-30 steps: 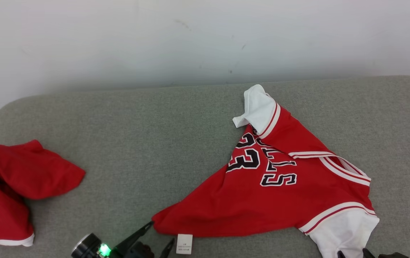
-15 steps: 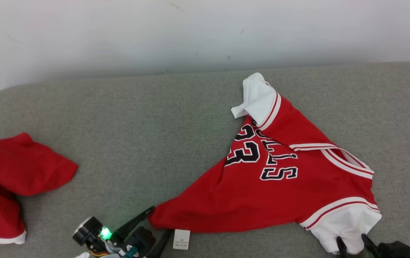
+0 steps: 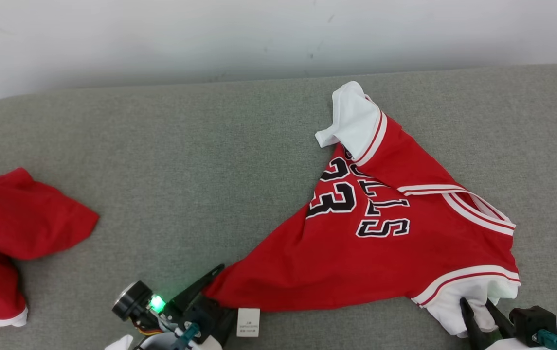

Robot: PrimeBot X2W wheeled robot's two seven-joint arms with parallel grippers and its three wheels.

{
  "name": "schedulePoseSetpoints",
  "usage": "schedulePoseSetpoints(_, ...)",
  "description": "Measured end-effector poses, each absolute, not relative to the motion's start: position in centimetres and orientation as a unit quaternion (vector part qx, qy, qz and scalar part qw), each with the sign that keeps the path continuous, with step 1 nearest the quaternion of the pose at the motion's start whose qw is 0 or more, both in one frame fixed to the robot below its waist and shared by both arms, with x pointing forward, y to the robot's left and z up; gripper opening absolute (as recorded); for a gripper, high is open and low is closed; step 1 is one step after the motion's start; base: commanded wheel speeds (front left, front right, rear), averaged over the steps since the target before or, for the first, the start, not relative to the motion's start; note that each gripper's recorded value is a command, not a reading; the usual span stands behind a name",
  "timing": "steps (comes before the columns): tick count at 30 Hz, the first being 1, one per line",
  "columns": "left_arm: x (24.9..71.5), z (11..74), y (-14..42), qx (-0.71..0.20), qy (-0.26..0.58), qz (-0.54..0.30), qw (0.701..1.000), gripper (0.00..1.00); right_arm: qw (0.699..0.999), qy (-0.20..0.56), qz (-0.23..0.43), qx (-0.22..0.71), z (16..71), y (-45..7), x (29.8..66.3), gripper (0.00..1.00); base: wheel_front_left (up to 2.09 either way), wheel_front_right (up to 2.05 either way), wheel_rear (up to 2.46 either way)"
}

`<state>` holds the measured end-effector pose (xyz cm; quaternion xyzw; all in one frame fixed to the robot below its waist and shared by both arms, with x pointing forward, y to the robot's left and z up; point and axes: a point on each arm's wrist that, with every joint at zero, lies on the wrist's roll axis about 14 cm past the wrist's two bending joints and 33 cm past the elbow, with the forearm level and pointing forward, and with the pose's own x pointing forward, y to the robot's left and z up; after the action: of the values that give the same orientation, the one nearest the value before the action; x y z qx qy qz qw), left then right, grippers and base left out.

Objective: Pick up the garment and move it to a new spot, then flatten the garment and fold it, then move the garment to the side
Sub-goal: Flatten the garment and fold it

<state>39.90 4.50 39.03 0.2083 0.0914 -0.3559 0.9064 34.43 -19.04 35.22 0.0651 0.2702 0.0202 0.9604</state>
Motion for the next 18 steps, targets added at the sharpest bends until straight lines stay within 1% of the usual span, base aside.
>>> schedulePoseSetpoints(1, 39.9, 39.1, 4.4, 0.208, 0.089, -0.355, 0.907, 1.00, 0.961, 0.269, 0.022, 0.065, 35.3, -19.0, 34.6, 0.81, 0.00, 0.00, 0.00)
schedulePoseSetpoints(2, 39.9, 39.3, 4.3, 0.207, 0.087, -0.355, 0.908, 1.00, 0.961, 0.269, 0.022, 0.065, 35.3, -19.0, 34.6, 1.00, 0.00, 0.00, 0.00)
schedulePoseSetpoints(9, 39.3, 40.7, 3.5, 0.194, 0.067, -0.352, 0.913, 1.00, 0.963, 0.261, 0.022, 0.062, 35.7, -19.1, 34.6, 1.00, 0.00, 0.00, 0.00)
schedulePoseSetpoints(16, 38.5, 40.6, 3.4, 0.185, 0.069, -0.349, 0.916, 1.00, 0.963, 0.261, 0.021, 0.062, 35.7, -19.2, 34.5, 1.00, 0.00, 0.00, 0.00)
schedulePoseSetpoints(17, 38.5, 40.4, 3.4, 0.184, 0.072, -0.349, 0.916, 0.96, 0.963, 0.262, 0.021, 0.063, 35.7, -19.1, 34.5, 1.00, 0.00, 0.00, 0.00)
schedulePoseSetpoints(18, 38.5, 40.2, 3.4, 0.181, 0.076, -0.348, 0.917, 0.63, 0.962, 0.264, 0.021, 0.064, 35.5, -19.1, 34.5, 0.97, 0.00, 0.00, 0.00)
